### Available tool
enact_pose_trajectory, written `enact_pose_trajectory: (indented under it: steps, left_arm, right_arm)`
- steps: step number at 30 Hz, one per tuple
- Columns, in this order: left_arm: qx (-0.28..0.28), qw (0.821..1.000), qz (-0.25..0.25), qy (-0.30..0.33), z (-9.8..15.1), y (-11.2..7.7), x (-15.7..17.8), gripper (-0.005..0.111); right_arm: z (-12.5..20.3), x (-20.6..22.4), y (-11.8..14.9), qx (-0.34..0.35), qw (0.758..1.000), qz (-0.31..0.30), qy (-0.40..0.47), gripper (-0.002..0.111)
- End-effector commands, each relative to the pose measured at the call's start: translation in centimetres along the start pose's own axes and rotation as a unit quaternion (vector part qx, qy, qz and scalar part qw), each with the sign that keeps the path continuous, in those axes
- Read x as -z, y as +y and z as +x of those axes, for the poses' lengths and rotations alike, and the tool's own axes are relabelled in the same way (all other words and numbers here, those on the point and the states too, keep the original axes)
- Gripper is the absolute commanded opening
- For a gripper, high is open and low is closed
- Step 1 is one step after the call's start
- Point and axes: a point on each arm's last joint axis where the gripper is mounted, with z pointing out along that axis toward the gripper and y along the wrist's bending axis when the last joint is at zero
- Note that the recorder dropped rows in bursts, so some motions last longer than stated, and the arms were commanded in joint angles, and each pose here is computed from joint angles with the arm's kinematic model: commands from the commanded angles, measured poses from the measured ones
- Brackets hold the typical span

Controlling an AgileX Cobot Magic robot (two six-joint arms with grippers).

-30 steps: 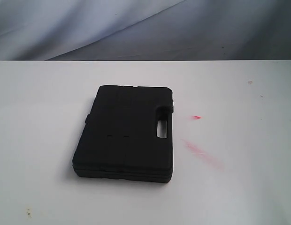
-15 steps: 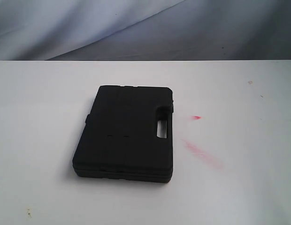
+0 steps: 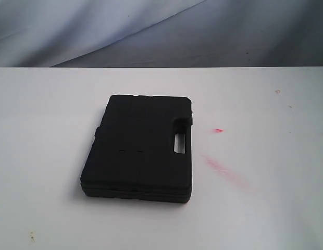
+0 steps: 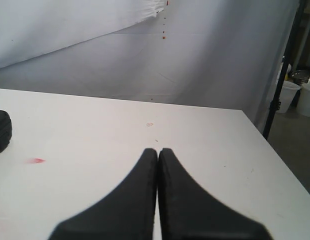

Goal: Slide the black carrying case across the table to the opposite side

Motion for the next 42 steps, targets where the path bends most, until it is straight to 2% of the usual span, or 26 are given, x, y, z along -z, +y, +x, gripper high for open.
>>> enact_pose_trajectory:
  steps: [1,8,30,35,36,37,39,42]
  left_arm:
    - [-0.033,0.999,-0.007,0.016,0.4,0.1,0.0,0.0]
    - [-0.018,1.0,-0.006,0.004,0.2,0.1,0.0,0.0]
    - [-0.018,1.0,-0.006,0.001,0.1,0.1,0.0,0.0]
    - [-0.018,1.0,-0.006,0.001,0.1,0.1,0.0,0.0]
    - [-0.018,1.0,-0.006,0.001,0.1,0.1,0.0,0.0]
    - [-0.018,1.0,-0.006,0.001,0.1,0.1,0.0,0.0]
    - [-0.018,1.0,-0.006,0.001,0.1,0.1,0.0,0.0]
    - [-0.018,1.0,-0.006,0.001,0.1,0.1,0.0,0.0]
  right_arm:
    - [0.1,0.0,0.0,0.008,1.0,0.004,-0.001,0.0]
    - [0.1,0.0,0.0,0.008,1.0,0.004,-0.001,0.0]
    - [-0.1,0.0,0.0,0.002,1.0,0.004,-0.011,0.0]
    - [-0.9,0.1,-0.1,-0.063,0.997,0.002,-0.054,0.0]
    - [-1.7,0.2,-0.3,-0.087,0.991,0.009,-0.103,0.0]
    - [-2.5,0.4,-0.6,-0.138,0.979,0.017,-0.15,0.0]
    - [-2.8,0.6,-1.0,-0.234,0.957,0.019,-0.172,0.0]
    - [-2.6,0.5,-1.2,-0.319,0.933,0.018,-0.168,0.0]
